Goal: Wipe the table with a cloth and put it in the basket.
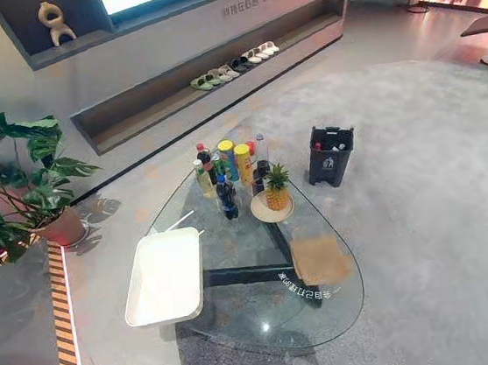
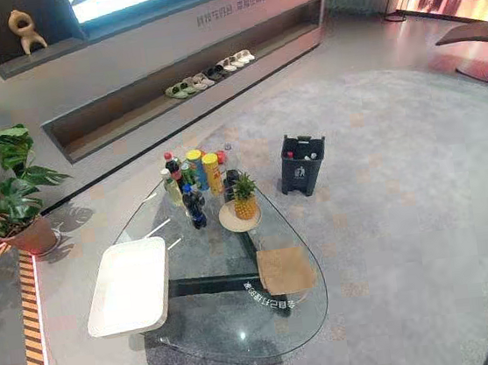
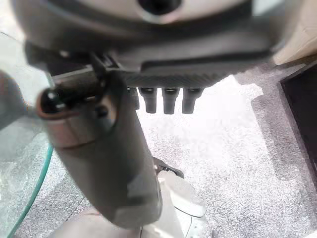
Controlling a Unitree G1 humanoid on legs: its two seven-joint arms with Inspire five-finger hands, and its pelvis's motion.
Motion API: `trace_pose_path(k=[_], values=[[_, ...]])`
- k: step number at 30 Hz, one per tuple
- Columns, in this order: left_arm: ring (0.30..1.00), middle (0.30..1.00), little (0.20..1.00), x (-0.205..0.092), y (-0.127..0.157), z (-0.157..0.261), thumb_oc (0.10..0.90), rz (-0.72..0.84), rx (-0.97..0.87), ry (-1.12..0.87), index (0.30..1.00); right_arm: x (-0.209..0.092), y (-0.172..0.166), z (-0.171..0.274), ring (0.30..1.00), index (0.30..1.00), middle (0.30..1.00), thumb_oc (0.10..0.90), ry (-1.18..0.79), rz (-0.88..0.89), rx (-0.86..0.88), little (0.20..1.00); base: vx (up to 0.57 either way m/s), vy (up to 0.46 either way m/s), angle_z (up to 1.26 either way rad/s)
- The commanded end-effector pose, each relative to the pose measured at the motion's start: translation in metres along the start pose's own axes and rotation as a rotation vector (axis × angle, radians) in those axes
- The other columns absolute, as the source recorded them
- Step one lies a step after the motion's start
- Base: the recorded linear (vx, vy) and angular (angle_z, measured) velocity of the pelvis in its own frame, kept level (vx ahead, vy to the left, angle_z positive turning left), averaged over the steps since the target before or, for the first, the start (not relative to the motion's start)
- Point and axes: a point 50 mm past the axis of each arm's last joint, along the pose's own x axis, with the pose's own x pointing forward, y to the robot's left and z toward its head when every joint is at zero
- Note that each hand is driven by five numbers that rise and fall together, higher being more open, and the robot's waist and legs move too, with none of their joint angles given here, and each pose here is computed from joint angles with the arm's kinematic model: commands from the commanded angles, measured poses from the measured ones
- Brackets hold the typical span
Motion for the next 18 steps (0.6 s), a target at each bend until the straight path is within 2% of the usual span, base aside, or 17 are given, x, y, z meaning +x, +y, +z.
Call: trace_pose_path(k=[1,18], values=[[0.900,0.900,0.900,-0.0001,0.0104,0.0145,0.800,0.032,0.049,-0.017,0.900,-0.0002,-0.0066,0.0086,0.900,0.900,0.900,0.800,-0.013,-0.023,0.000,0.900,0.10,-0.096,-0.95],[0.900,0.900,0.900,-0.0003,0.0115,0.0143,0.800,0.037,0.032,-0.022,0.900,-0.0001,-0.0045,0.0099,0.900,0.900,0.900,0.800,-0.017,-0.022,0.004,0.900,0.00,0.000,0.00]])
